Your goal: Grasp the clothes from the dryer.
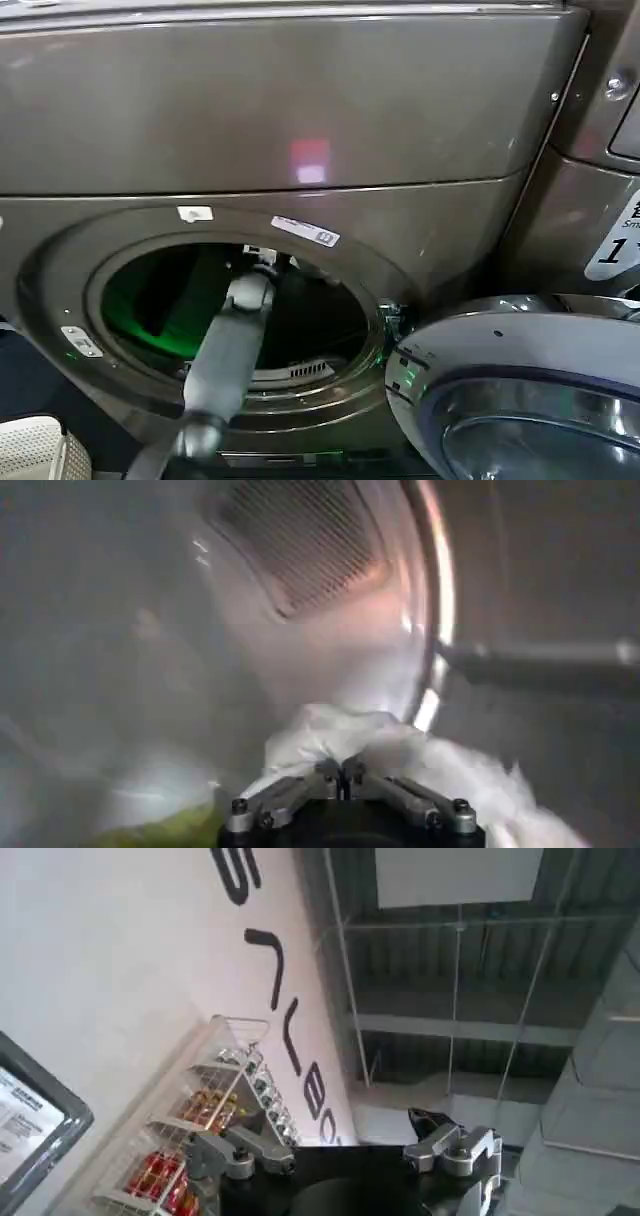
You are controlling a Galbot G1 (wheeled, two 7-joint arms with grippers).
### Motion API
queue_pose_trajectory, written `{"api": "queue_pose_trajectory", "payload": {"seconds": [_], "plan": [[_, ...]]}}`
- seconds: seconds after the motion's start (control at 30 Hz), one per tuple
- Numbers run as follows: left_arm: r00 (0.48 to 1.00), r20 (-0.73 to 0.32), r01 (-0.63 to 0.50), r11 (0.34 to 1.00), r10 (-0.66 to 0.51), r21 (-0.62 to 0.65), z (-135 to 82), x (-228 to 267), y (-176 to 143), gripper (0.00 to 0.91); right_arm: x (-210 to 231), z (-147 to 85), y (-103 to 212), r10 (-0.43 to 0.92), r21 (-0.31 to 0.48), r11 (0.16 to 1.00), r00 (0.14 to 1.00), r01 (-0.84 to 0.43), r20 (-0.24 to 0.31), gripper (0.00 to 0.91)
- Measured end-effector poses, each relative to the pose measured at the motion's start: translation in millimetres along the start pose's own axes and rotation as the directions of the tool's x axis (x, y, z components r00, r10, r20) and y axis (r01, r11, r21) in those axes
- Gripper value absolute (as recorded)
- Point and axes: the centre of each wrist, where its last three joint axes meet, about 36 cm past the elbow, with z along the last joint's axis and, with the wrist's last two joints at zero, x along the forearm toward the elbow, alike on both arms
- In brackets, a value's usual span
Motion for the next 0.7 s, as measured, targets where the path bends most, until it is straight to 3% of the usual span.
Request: {"api": "queue_pose_trajectory", "payload": {"seconds": [0.27, 0.7], "plan": [[0.987, 0.099, 0.118, 0.991, -0.124, 0.068, 7.9, 37.2, -9.3, 0.0, -0.3, -1.4, -3.4, 0.012, -0.01, 1.0, 1.0, -0.012, 0.008, 0.907], [0.974, 0.159, 0.15, 0.984, -0.163, 0.092, 7.2, 57.9, -15.9, 0.0, 0.3, -4.5, -9.9, 0.032, -0.02, 0.999, 0.999, -0.031, 0.029, 0.907]]}}
